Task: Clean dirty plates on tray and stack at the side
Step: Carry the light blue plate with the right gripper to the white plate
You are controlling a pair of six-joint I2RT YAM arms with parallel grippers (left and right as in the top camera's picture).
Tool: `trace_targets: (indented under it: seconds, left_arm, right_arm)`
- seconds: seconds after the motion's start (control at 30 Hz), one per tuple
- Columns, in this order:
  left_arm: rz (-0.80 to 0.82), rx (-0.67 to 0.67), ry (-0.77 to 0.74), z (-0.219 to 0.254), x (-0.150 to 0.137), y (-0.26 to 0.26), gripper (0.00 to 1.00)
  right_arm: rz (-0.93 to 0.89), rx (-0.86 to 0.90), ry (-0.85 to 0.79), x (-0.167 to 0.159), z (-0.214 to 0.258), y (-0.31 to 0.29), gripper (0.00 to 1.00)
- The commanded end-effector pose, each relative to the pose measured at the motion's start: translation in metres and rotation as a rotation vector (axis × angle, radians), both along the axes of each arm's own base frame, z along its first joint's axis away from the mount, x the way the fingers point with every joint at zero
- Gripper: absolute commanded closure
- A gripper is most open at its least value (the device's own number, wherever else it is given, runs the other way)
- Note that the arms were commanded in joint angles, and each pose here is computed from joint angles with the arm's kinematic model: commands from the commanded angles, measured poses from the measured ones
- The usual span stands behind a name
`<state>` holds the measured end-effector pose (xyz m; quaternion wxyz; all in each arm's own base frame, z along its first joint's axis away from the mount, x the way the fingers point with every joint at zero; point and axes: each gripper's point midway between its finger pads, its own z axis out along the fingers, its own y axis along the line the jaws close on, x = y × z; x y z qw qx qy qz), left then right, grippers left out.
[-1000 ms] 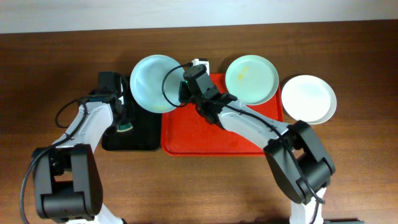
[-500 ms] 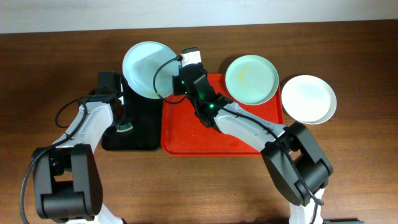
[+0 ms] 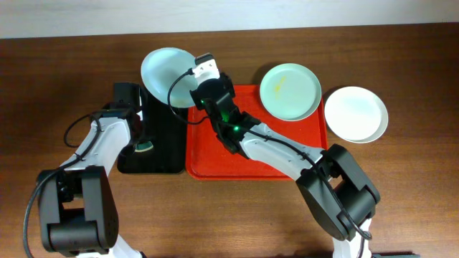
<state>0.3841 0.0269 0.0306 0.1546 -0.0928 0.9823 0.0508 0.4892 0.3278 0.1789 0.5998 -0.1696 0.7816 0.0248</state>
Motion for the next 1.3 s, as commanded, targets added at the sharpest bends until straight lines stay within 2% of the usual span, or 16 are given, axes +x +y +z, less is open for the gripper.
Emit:
trace_targets:
  seconds: [0.0, 0.1, 0.33, 0.5, 1.03, 1.17, 1.27]
  left_arm:
    - [0.017, 0.006, -0.011, 0.003, 0.0, 0.002, 0.99]
    - [0.017, 0.006, -0.012, 0.004, 0.001, 0.002, 0.99]
    - [0.017, 0.006, -0.013, 0.004, 0.001, 0.002, 0.99]
    - [0.017, 0.006, -0.012, 0.004, 0.001, 0.002, 0.99]
    - [0.017, 0.006, -0.012, 0.004, 0.001, 0.002, 0.98]
    - [0.017, 0.006, -0.012, 0.004, 0.001, 0.002, 0.98]
    - [0.017, 0.006, -0.012, 0.004, 0.001, 0.002, 0.97]
  right_arm:
    - [0.045, -0.066, -0.097, -0.006, 0.034, 0.023, 0.96]
    - [0.053, -0.143, -0.167, -0.012, 0.053, 0.034, 0.96]
    - [0.049, -0.479, -0.458, -0.03, 0.11, 0.051, 0.96]
    - [0.032, -0.543, -0.533, -0.031, 0.127, 0.05, 0.96]
    - [0.036, -0.515, -0.533, -0.036, 0.128, 0.055, 0.96]
    - [-0.013, -0.367, -0.467, -0.027, 0.121, 0.043, 0.96]
    - [-0.111, -0.209, -0.316, -0.011, 0.094, 0.016, 0.96]
